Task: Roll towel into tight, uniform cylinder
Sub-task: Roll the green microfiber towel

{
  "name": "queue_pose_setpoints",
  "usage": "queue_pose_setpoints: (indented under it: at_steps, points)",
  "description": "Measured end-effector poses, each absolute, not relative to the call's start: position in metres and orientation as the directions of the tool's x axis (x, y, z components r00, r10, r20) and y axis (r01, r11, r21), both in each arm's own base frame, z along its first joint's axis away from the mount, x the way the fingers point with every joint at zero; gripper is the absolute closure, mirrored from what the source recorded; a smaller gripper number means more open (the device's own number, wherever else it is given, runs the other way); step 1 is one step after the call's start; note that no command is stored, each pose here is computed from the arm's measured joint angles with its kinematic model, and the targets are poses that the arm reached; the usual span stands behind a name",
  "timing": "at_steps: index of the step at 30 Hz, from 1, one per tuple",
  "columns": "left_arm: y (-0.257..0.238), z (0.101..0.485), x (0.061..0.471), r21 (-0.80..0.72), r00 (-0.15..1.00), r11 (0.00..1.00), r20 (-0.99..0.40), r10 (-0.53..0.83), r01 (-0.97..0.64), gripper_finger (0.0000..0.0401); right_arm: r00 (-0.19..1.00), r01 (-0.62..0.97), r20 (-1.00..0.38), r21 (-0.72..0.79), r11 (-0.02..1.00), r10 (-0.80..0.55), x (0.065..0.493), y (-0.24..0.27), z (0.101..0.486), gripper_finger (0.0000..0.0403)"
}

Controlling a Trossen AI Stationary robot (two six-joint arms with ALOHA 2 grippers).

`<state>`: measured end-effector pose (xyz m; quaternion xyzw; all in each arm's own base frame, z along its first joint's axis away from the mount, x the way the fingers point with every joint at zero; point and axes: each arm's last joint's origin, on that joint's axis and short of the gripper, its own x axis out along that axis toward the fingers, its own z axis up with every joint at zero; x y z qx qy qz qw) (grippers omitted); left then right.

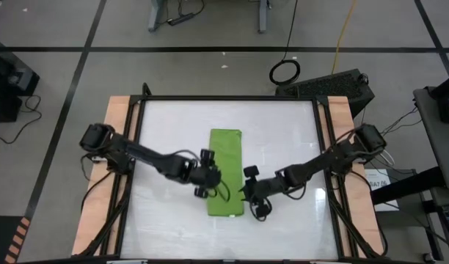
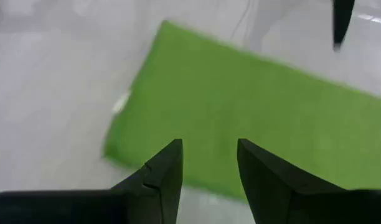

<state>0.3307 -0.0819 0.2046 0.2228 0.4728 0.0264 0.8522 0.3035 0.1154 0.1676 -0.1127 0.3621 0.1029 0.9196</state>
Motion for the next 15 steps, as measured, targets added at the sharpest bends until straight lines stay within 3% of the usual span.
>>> queue_pose_setpoints:
  at_steps: [15]
  points:
    - [-0.126, 0.205, 0.316, 0.342, 0.59, 0.934, -0.777, 0.22, 0.102, 0.0182, 0.723, -0.227, -0.69, -0.278, 0.933, -0.029, 0.288, 0.138, 0.165, 0.0259]
